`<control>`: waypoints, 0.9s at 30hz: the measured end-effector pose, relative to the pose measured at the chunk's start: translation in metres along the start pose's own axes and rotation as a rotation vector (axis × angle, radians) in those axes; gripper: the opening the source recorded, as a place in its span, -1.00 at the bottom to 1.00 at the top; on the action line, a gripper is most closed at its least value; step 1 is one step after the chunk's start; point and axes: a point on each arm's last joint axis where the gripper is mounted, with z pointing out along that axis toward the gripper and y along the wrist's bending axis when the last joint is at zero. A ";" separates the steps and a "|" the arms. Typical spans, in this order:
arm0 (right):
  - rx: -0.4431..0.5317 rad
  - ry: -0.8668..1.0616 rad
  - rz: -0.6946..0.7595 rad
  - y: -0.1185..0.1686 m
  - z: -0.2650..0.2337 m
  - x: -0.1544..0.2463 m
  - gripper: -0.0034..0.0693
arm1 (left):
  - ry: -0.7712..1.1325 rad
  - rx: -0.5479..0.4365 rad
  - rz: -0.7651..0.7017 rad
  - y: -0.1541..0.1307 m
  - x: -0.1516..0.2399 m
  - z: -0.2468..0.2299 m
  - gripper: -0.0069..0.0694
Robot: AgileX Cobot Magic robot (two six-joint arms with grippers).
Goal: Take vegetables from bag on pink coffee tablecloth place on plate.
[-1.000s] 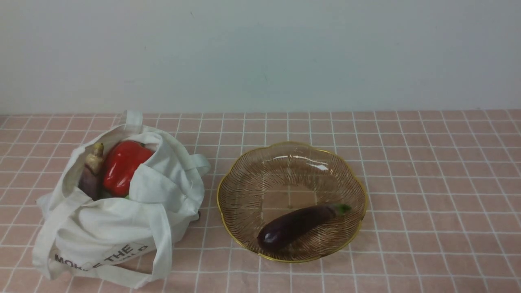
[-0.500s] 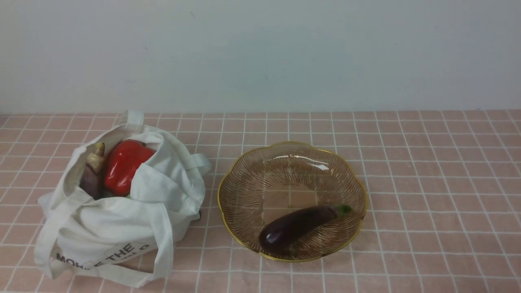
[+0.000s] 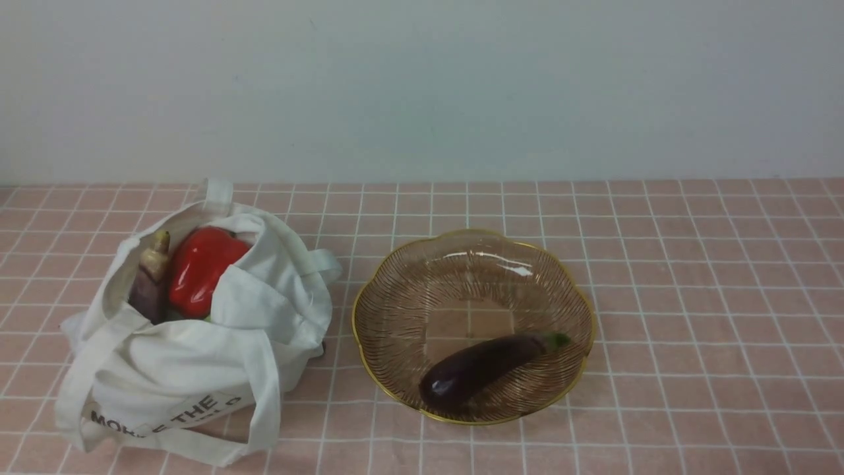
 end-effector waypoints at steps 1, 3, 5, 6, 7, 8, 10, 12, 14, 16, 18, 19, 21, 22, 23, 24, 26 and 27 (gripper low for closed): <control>0.000 0.000 0.000 0.000 0.000 0.000 -0.95 | 0.003 -0.011 0.029 -0.002 0.006 0.003 -0.83; 0.000 0.000 0.000 0.000 0.000 0.000 -0.95 | 0.017 -0.035 0.094 -0.006 0.022 0.013 -0.83; 0.000 0.000 0.000 0.000 0.000 0.000 -0.95 | 0.020 -0.075 0.125 -0.006 0.040 0.023 -0.83; 0.000 0.000 0.000 0.000 0.000 0.000 -0.95 | 0.021 -0.079 0.137 -0.005 0.042 0.024 -0.83; 0.000 0.000 0.000 0.000 0.000 0.000 -0.95 | 0.041 -0.112 0.128 -0.004 0.057 0.030 -0.83; 0.000 0.000 0.000 0.000 0.000 0.000 -0.95 | 0.050 -0.133 0.126 -0.002 0.065 0.033 -0.83; 0.000 0.000 0.000 0.000 0.000 0.000 -0.95 | 0.098 -0.184 0.105 0.002 0.085 0.038 -0.83; 0.000 0.000 0.000 0.000 0.000 0.000 -0.95 | 0.136 -0.202 0.081 0.003 0.098 0.040 -0.83; 0.000 0.000 0.000 0.000 0.000 0.000 -0.95 | 0.144 -0.205 0.069 0.004 0.101 0.041 -0.83; 0.000 0.000 0.000 0.000 0.000 0.000 -0.95 | 0.168 -0.208 0.064 0.004 0.104 0.040 -0.83; 0.000 0.000 0.000 0.000 0.000 0.000 -0.95 | 0.182 -0.210 0.074 0.004 0.106 0.040 -0.83; 0.000 0.000 0.000 0.000 0.000 0.000 -0.95 | 0.192 -0.211 0.083 0.004 0.107 0.040 -0.83; 0.000 0.000 0.000 0.000 0.000 0.000 -0.95 | 0.205 -0.212 0.090 0.005 0.108 0.040 -0.83; 0.000 0.000 0.000 0.000 0.000 0.000 -0.95 | 0.205 -0.212 0.090 0.005 0.108 0.040 -0.83; 0.000 0.000 0.000 0.000 0.000 0.000 -0.95 | 0.205 -0.212 0.090 0.005 0.108 0.040 -0.83; 0.000 0.000 0.000 0.000 0.000 0.000 -0.95 | 0.205 -0.212 0.090 0.005 0.108 0.040 -0.83; 0.000 0.000 0.000 0.000 0.000 0.000 -0.95 | 0.205 -0.213 0.091 0.005 0.108 0.040 -0.83; 0.000 0.000 0.000 0.000 0.000 0.000 -0.95 | 0.205 -0.213 0.091 0.005 0.108 0.040 -0.83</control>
